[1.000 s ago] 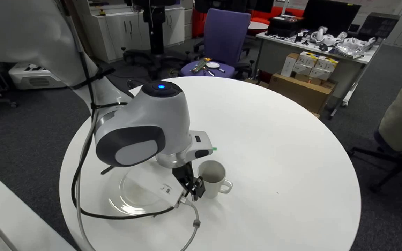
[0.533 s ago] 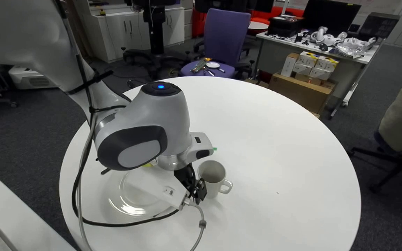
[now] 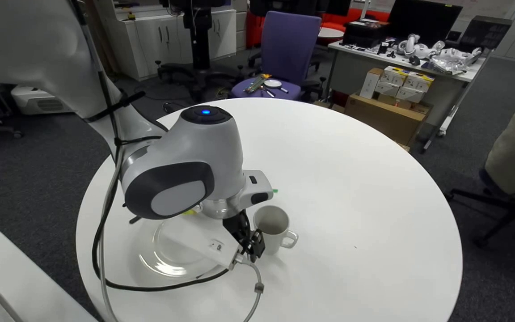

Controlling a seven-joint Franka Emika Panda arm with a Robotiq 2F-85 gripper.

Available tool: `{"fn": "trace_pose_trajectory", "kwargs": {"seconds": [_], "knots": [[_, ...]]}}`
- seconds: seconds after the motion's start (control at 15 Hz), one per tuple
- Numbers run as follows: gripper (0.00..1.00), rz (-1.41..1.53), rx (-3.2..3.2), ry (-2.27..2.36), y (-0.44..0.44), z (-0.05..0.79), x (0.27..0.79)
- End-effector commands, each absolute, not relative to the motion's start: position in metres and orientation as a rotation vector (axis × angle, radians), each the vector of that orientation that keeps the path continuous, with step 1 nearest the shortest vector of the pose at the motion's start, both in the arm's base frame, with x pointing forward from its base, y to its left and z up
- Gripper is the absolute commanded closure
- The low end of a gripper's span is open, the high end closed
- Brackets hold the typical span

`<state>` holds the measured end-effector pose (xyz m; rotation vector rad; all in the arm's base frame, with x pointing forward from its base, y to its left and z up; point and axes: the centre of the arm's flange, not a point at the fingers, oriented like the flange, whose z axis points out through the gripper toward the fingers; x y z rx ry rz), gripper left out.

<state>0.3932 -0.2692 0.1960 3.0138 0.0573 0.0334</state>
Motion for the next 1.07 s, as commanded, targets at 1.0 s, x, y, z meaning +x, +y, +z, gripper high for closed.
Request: {"fn": "trace_pose_trajectory", "kwargs": {"seconds": [1.0], "knots": [[0.0, 0.251, 2.982, -0.677, -0.297, 0.195, 0.372]]}}
